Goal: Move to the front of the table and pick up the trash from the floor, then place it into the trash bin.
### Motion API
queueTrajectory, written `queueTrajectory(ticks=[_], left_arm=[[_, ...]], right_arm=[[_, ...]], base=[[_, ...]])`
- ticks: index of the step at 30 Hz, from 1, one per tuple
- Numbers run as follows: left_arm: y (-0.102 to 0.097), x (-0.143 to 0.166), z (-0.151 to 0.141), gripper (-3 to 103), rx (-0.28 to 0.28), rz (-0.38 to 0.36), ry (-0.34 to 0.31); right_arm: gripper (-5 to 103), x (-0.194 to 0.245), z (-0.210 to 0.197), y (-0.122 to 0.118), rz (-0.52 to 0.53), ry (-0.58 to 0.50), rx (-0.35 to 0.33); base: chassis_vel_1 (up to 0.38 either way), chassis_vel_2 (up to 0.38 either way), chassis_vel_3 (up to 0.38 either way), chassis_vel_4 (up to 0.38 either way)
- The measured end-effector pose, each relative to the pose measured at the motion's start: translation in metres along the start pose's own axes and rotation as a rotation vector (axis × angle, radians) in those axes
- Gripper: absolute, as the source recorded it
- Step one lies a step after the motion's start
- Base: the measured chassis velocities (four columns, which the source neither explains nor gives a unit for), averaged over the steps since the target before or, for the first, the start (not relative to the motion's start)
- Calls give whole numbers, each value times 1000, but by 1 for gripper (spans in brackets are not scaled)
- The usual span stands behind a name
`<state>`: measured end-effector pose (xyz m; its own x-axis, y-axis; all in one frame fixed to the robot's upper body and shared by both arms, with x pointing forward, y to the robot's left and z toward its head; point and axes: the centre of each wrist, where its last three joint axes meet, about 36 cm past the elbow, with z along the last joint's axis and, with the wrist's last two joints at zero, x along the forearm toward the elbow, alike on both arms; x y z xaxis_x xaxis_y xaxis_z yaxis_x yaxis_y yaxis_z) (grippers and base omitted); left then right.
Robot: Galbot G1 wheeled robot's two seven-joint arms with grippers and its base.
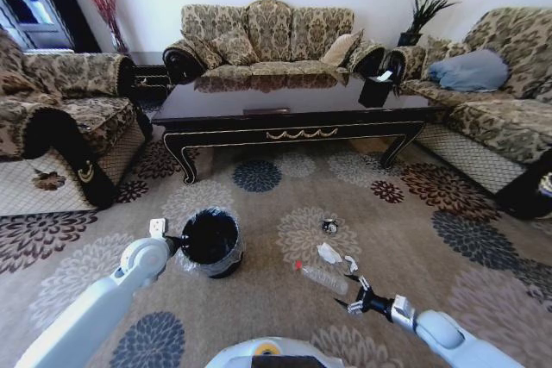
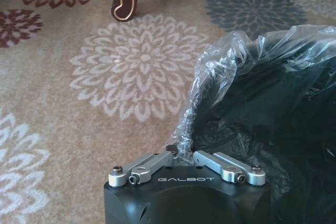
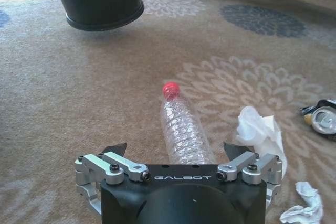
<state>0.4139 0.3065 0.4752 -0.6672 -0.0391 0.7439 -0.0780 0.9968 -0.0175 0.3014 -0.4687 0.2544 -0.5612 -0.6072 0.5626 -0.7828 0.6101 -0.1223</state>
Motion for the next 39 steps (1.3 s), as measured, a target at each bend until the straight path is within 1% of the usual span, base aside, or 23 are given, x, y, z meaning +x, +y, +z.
queueTrajectory(ticks=[8,12,17,18,20,22,24,26,27,28,29,30,31,32,35,36,39], left_arm=[[1,0,-8,0,8,9,-6],[4,2,-14,0,13,9,-12],[4,2,-13,0,14,9,-8],[4,2,-12,0,15,9,-7],[4,2,-12,0,15,8,-7],[5,2,-12,0,15,6,-8],[5,2,-13,0,16,6,-9],[5,2,-13,0,16,6,-9],[4,2,-12,0,17,8,-8],[4,2,-12,0,19,9,-7],[3,1,-11,0,21,10,-7],[3,1,-11,0,21,10,-7],[3,1,-11,0,22,12,-7],[2,1,-10,0,23,13,-6],[0,0,-8,0,24,20,-1],[0,0,-8,0,24,20,-1],[-1,-1,-7,0,20,34,1]], right_arm=[[100,-34,8,-14,8,-5,-14],[100,-51,13,-17,3,7,8],[100,-58,20,-20,2,21,13],[102,-58,21,-21,2,28,16],[102,-59,23,-21,2,35,20],[95,-60,29,-24,1,49,38],[86,-60,31,-26,-6,57,55],[86,-61,31,-26,-7,57,58],[75,-61,30,-25,-8,55,61],[75,-61,29,-25,-8,51,63],[70,-62,29,-24,-7,49,64],[70,-62,29,-24,-7,49,64],[64,-62,28,-24,-6,47,64],[64,-62,28,-23,-5,46,65],[47,-61,27,-21,14,43,69],[47,-61,27,-21,14,43,69],[36,-58,25,-17,37,34,69]], base=[[0,0,0,0],[0,0,0,0],[0,0,0,0],[0,0,0,0],[0,0,0,0],[0,0,0,0],[0,0,0,0],[0,0,0,0],[0,0,0,0],[0,0,0,0],[0,0,0,0],[0,0,0,0],[0,0,0,0],[0,0,0,0],[0,0,0,0],[0,0,0,0],[0,0,0,0]])
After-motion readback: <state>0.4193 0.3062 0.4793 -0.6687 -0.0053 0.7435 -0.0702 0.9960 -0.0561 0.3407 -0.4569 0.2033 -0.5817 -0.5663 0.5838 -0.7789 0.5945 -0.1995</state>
